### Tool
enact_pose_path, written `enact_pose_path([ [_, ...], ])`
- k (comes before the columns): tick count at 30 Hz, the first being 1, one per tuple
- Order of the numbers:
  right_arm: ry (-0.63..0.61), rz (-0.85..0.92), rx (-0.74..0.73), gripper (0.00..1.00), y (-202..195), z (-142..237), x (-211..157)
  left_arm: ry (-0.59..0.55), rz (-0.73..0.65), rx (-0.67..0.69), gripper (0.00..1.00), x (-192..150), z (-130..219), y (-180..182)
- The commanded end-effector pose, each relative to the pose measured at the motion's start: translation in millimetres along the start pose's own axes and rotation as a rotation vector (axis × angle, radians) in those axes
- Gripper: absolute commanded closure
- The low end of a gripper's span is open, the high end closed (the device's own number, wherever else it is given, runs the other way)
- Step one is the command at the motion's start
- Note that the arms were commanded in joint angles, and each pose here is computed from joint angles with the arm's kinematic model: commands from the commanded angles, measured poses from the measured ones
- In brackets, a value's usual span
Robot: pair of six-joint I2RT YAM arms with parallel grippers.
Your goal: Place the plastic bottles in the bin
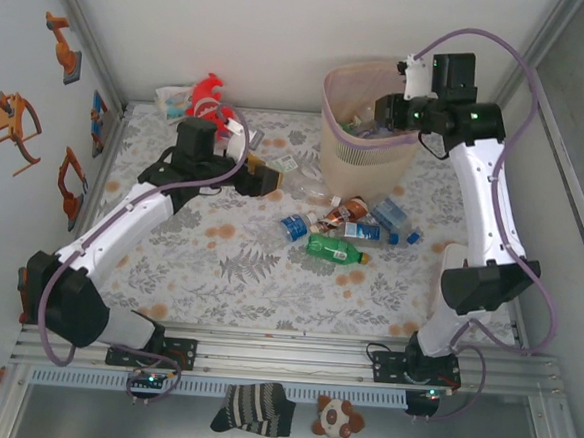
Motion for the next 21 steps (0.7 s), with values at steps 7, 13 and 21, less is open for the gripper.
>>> enact_pose_path([
  [7, -0.016, -0.001, -0.091, 0.73, 7, 39, -31, 0.111, -0.037, 0.169, 0.25, 12, -32, 56],
  [13, -0.009, -0.002, -0.125, 0.73, 10, 55, -50, 0.282, -0.187, 0.235, 0.22, 4, -57, 87],
  [21, -0.002, -0.003, -0.140, 0.73, 13, 67, -58, 0.392, -0.320, 0.269, 0.16, -5, -83, 128],
])
Point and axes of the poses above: each hand's point on the last joint's axis, 136 mm out from that joint toward the fingers, its own z axis back along the fingers, its own y axis along the line the jaws close on, x = y × z, the point moved 7 cm from there along z, back along the fingers, and after that the axes turned 6 degrees about z, right-handed, at the moved point
